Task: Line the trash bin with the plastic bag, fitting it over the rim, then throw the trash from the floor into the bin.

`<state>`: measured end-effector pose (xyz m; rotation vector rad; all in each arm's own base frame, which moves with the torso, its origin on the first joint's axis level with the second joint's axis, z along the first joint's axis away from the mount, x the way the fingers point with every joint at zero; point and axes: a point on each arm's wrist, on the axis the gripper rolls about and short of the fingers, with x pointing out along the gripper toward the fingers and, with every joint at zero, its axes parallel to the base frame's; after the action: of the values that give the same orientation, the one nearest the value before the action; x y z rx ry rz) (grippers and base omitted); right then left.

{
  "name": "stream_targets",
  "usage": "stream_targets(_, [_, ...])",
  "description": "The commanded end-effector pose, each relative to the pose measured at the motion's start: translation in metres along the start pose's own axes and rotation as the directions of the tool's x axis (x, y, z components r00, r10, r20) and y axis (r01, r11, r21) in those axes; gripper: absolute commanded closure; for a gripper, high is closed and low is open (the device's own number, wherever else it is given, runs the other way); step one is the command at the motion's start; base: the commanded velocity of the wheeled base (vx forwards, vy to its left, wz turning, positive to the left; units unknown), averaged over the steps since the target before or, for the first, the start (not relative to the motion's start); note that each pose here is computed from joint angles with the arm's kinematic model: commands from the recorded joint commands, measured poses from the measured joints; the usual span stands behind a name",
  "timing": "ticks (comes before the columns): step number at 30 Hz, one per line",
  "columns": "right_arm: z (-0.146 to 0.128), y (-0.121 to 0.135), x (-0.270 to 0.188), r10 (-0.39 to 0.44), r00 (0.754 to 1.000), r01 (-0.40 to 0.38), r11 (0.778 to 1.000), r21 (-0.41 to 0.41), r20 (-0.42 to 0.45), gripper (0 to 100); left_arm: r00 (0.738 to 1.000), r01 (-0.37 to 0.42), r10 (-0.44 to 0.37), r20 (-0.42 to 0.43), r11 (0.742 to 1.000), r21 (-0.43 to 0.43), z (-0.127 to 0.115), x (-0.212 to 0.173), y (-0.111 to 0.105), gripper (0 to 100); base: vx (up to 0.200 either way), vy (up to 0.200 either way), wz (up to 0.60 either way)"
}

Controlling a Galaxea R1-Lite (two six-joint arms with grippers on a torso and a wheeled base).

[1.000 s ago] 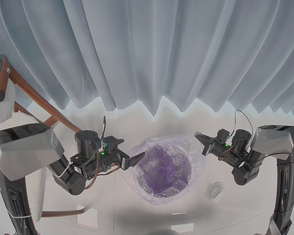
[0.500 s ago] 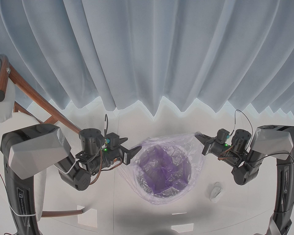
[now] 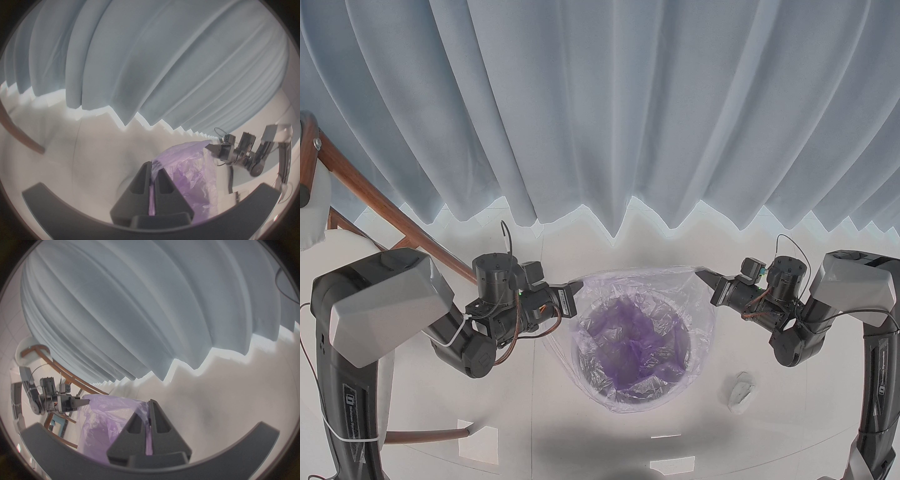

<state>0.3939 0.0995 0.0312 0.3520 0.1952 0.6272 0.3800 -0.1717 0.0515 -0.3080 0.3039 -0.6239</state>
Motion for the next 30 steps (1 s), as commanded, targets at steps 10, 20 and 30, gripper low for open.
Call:
stream_targets(10, [-0.017, -0.023, 0.023, -0.135, 0.991, 0.134, 0.970, 0.203, -0.009, 100, 0.997, -0.069, 0.062, -0.035, 0.949, -0.308, -0.021, 0.024, 0.013, 100, 0.000, 0.000, 0.00])
stream_targets(20, [-0.039, -0.030, 0.019, -0.174, 0.982, 0.186, 0.955, 0.232, -0.070, 100, 0.990, -0.143, 0.126, -0.070, 0.933, -0.330, -0.037, 0.025, 0.022, 100, 0.000, 0.000, 0.00])
stream_targets(30, [-0.061, -0.028, 0.001, -0.192, 0.973, 0.218, 0.946, 0.239, -0.126, 100, 0.975, -0.222, 0.206, -0.084, 0.891, -0.395, -0.050, 0.020, 0.024, 100, 0.000, 0.000, 0.00])
